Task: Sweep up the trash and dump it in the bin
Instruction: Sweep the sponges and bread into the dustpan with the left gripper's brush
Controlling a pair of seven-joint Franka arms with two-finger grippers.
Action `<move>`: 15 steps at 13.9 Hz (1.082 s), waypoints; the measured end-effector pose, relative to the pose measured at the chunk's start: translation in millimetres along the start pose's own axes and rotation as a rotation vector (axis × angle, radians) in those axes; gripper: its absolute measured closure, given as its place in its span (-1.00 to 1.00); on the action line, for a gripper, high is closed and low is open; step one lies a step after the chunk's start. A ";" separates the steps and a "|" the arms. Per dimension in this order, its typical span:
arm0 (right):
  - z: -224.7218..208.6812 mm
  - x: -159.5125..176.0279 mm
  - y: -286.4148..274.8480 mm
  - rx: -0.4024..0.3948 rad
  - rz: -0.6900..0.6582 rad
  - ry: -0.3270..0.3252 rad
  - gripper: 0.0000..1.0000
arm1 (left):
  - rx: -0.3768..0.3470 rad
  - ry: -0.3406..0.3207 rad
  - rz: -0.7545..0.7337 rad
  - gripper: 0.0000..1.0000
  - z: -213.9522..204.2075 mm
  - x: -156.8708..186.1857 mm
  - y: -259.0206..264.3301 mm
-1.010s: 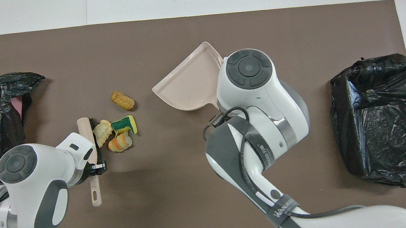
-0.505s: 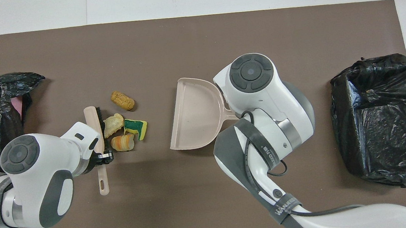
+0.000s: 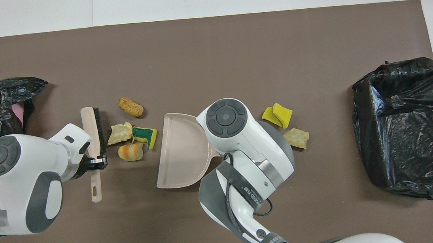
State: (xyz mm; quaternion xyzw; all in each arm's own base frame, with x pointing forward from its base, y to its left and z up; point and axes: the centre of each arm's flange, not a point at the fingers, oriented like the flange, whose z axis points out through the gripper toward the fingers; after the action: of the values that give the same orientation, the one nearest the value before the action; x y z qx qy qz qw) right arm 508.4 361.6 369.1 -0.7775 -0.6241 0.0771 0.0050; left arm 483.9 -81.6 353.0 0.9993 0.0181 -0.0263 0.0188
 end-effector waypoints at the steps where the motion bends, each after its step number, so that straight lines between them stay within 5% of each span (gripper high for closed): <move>1: 1.2 1.9 -3.6 0.006 0.034 0.001 0.37 | 0.001 -0.004 0.005 0.47 1.9 0.4 -3.8; 10: 19.4 15.0 -25.3 -0.014 0.116 0.026 0.37 | 0.005 -0.073 0.245 0.47 26.2 -44.5 117.5; 15: 20.0 14.7 -25.5 -0.014 0.116 0.026 0.37 | 0.015 -0.114 0.344 0.47 -2.4 -50.5 152.7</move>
State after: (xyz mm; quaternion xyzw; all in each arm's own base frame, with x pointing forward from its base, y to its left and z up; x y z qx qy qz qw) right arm 484.2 379.7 350.3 -0.8133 -0.5784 0.0629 0.0032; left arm 439.2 -235.8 363.6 0.9847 -0.1543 -0.0796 0.0166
